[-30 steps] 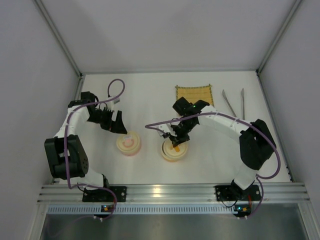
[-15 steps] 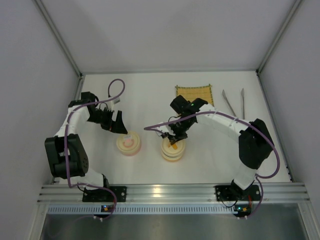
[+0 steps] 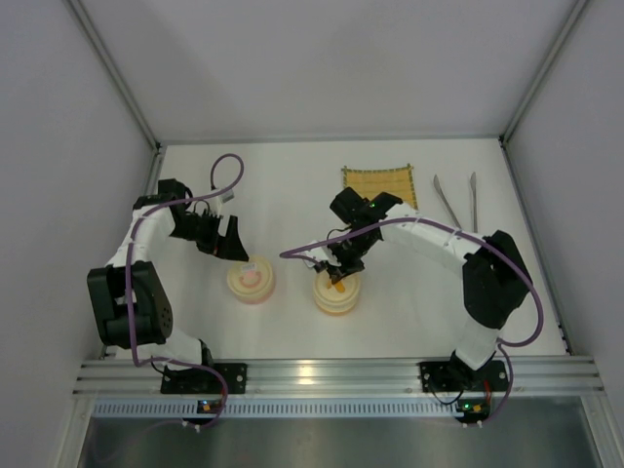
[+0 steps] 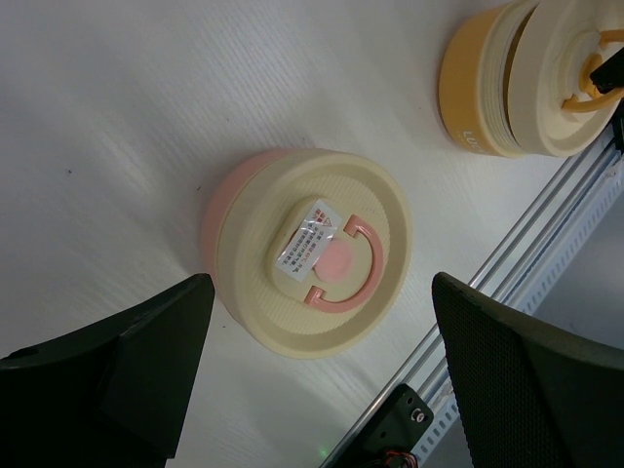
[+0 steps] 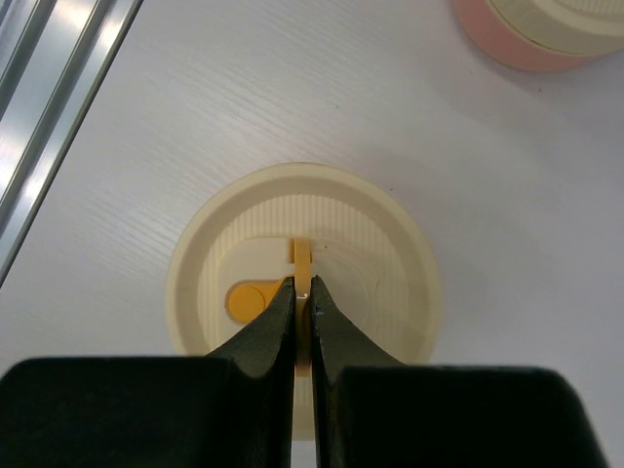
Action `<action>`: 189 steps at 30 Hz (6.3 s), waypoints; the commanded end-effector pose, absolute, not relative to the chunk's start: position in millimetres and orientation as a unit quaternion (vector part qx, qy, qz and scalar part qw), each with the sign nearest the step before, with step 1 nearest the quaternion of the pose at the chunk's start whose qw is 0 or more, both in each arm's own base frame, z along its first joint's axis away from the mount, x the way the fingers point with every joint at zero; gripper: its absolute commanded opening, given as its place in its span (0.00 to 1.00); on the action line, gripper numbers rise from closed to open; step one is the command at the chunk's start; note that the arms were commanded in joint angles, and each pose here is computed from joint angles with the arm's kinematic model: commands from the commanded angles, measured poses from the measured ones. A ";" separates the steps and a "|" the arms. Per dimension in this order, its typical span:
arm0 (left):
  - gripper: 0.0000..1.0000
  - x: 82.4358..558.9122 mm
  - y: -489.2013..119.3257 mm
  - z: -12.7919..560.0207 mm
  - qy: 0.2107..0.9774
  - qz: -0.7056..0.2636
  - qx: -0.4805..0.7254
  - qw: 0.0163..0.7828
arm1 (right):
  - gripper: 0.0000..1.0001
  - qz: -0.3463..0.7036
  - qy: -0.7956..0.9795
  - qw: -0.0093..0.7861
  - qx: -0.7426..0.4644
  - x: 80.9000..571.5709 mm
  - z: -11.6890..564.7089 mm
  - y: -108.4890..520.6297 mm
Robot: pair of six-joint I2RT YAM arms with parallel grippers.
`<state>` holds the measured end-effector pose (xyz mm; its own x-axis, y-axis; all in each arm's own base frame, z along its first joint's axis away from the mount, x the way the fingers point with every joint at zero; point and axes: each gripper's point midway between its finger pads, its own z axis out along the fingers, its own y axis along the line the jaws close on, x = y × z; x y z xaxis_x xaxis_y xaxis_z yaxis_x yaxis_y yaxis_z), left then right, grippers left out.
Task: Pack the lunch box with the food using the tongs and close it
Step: Close the box lid on the packing box.
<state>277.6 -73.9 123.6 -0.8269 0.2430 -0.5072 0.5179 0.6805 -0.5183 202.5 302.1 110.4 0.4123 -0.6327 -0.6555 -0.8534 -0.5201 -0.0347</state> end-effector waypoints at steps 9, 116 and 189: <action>0.98 281.6 -75.6 132.7 0.883 -0.348 0.227 0.217 | 0.04 0.286 0.423 0.187 -0.839 201.6 106.6 310.0; 0.98 276.9 -70.5 130.1 0.882 -0.352 0.224 0.219 | 0.00 0.186 0.439 0.173 -0.862 200.6 106.9 317.8; 0.98 258.2 -36.7 116.6 0.894 -0.350 0.186 0.209 | 0.00 0.377 0.824 0.179 -0.382 195.7 52.5 335.3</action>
<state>261.0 -33.7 114.5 -0.8608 0.1709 -0.4793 0.4455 0.7085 -0.5474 191.9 341.8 82.8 -0.5991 -0.5168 -0.6116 -0.8004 0.3681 0.4730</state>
